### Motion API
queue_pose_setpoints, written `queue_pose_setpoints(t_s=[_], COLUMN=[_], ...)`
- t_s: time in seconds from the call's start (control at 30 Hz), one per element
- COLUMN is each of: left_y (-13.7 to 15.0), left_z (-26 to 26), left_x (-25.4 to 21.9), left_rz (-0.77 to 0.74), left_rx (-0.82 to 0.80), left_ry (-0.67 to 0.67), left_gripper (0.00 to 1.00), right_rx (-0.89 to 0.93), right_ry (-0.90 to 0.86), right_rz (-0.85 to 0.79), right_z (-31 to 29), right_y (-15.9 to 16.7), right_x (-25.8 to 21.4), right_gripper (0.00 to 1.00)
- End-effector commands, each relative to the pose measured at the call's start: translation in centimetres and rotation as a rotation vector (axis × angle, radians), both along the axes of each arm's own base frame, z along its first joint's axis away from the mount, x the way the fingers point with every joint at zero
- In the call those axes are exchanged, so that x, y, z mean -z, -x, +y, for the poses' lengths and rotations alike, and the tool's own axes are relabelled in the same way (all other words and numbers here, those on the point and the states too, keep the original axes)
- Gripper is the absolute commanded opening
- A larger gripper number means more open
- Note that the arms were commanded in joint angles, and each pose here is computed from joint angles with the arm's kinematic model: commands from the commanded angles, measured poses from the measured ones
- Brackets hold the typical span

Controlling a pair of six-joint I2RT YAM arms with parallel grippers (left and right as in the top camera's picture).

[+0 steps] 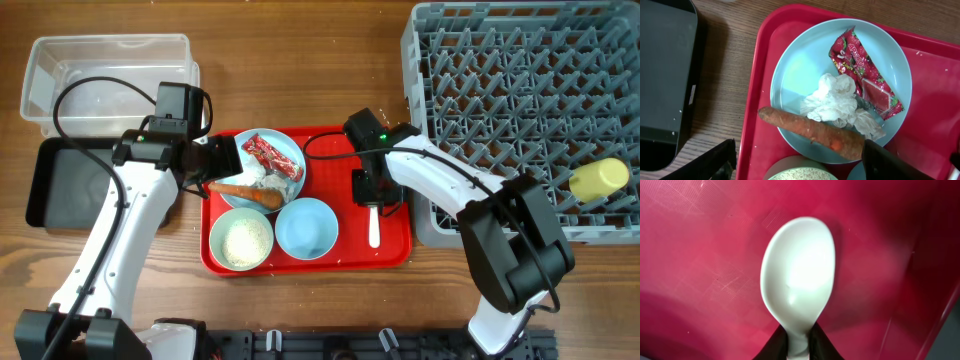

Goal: Sort waste into correct bins and load items into the dishwasher rack
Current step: 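Grasp the white spoon on the red tray with the right gripper, then insert the white spoon into the dish rack with the right gripper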

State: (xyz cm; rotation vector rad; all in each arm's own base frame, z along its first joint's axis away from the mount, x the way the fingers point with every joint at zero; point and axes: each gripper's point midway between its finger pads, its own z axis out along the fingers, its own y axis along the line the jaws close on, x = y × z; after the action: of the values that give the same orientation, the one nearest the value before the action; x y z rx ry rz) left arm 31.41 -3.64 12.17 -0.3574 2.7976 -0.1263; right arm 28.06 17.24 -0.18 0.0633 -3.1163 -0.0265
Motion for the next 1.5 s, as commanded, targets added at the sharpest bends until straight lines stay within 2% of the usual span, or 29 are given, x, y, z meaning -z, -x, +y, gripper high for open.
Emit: queue_pose_setpoints(t_s=[0.0,0.07,0.2,0.5,0.63,0.77,0.97,1.2,1.27,1.37,1.47], left_y=[-0.1,-0.1,-0.1,-0.1,-0.1,-0.1,-0.1,0.0,0.0,0.0,0.0], left_z=[0.4,0.4,0.4,0.4,0.4,0.4,0.4,0.4,0.4,0.4,0.4], left_x=[-0.7,-0.7,-0.7,-0.7,-0.7,-0.7,-0.7,-0.6,-0.6,-0.6,-0.6], left_rz=[-0.022,-0.022,-0.022,-0.022,-0.021,-0.022,-0.021,-0.018,-0.018,-0.018,-0.018], left_rx=[-0.009,-0.009,-0.009,-0.009,-0.009,-0.009,-0.009,-0.009,-0.009,-0.009,-0.009], left_ry=[-0.007,-0.007,-0.007,-0.007,-0.007,-0.007,-0.007,-0.007,-0.007,-0.007,-0.007], left_gripper=[0.80,0.80,0.80,0.80,0.80,0.80,0.80,0.81,0.81,0.81,0.82], right_rx=[0.003,0.001,-0.002,-0.015,-0.040,-0.043,-0.054,-0.077,-0.077,-0.077,-0.073], right_ry=[-0.002,-0.006,-0.031,-0.139,-0.175,-0.153,-0.073,-0.049,-0.045,-0.045,-0.053], right_rz=[0.032,0.032,0.012,-0.181,-0.306,-0.454,-0.418,-0.254,-0.217,-0.212,-0.240], right_z=[0.0,0.1,0.7,1.0,-1.1,-6.4,-11.6,-11.8,-11.8,-11.8,-11.7], right_y=[0.8,0.7,0.0,-1.8,-2.4,-3.8,-5.0,-5.2,-5.3,-5.3,-5.3], right_x=[0.9,0.8,-0.7,-8.3,-13.0,-17.3,-15.8,-10.5,-9.2,-9.1,-10.0], right_gripper=[0.09,0.04,0.04,0.04,0.04,0.04,0.04,0.07,0.12,0.31,0.37])
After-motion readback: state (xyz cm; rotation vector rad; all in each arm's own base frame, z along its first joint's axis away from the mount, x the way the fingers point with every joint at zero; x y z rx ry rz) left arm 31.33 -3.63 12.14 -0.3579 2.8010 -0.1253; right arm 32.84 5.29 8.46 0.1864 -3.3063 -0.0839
